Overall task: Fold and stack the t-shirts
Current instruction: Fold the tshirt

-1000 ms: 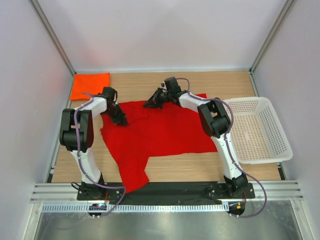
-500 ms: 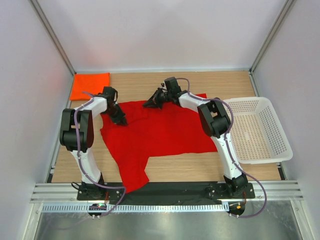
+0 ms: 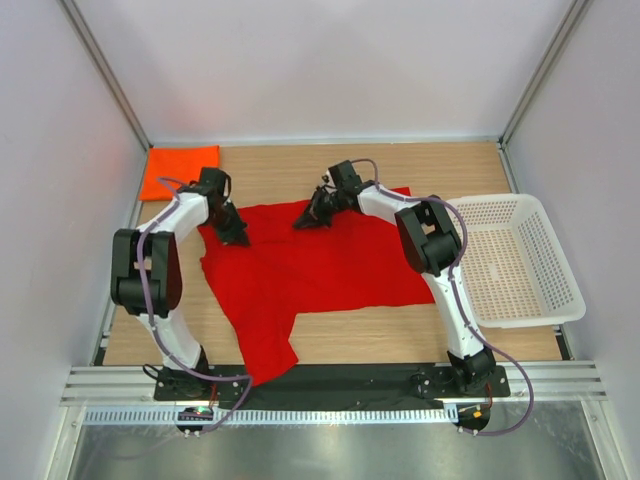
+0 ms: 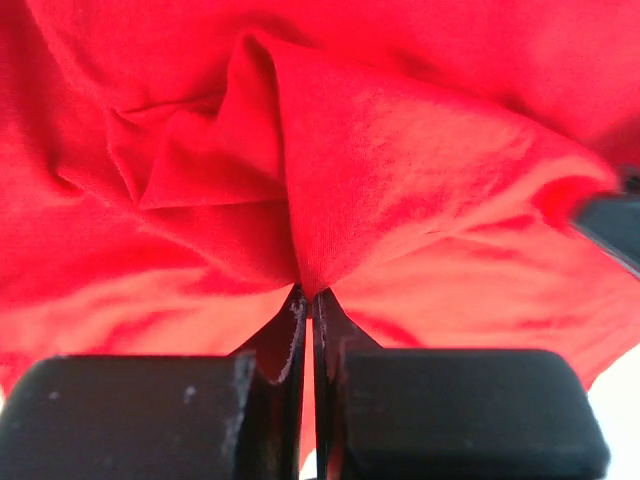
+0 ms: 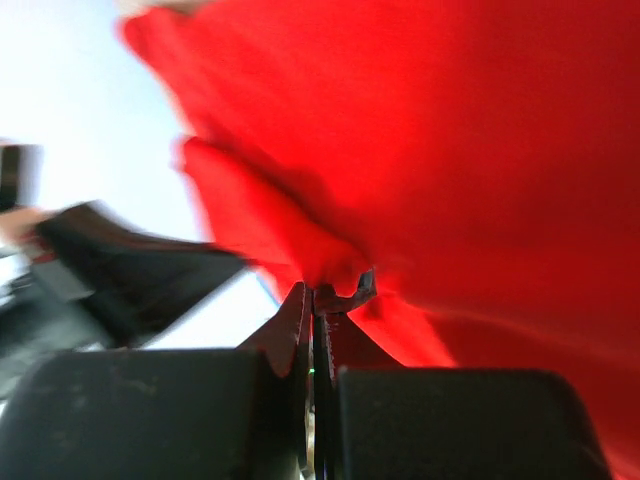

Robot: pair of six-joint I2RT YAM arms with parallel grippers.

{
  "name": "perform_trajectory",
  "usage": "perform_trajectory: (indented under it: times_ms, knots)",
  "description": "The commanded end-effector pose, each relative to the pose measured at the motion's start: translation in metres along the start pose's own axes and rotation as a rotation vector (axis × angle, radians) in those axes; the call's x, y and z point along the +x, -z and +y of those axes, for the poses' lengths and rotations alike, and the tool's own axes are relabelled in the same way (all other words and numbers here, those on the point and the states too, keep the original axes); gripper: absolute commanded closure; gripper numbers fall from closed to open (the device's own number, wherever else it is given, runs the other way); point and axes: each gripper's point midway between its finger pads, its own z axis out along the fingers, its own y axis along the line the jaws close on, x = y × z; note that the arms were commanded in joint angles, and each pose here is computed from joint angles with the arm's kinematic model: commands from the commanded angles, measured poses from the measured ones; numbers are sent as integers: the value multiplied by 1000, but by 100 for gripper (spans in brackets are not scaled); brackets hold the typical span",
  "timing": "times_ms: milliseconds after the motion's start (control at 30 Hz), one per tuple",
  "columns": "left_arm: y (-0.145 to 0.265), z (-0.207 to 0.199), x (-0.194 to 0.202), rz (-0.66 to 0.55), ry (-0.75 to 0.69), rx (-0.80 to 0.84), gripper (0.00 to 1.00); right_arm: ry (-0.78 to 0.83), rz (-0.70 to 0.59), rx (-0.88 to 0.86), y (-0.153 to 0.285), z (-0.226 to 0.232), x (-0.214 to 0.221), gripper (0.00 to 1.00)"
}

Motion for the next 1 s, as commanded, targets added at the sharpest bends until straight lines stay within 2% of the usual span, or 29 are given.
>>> perform_trajectory:
  times_ms: [0,133,233,500,567,600,700,767,833,967]
  knots:
    - [40,-8,-8,-77,-57,15,100,177,29,57,23,15,23,99]
    - [53,-7,4,-69,-68,37,100,250,99,174,28,-8,51,99]
    - [55,-2,16,-50,-70,45,99,311,123,188,26,-10,70,99]
    - [36,12,27,-5,-60,11,93,325,109,173,24,-3,68,99]
    - [38,13,29,-11,-60,11,86,327,111,168,24,-2,69,99]
    - [39,14,29,-13,-58,7,77,327,113,166,24,-2,69,99]
    - [49,17,33,-31,-60,5,63,334,122,169,26,-1,71,99]
    - [65,14,30,-78,-77,24,57,336,132,172,29,0,73,99]
    - [78,17,28,-109,-92,5,54,341,140,175,32,0,76,99]
    - [115,18,3,-263,-102,-33,54,357,156,163,38,6,82,99]
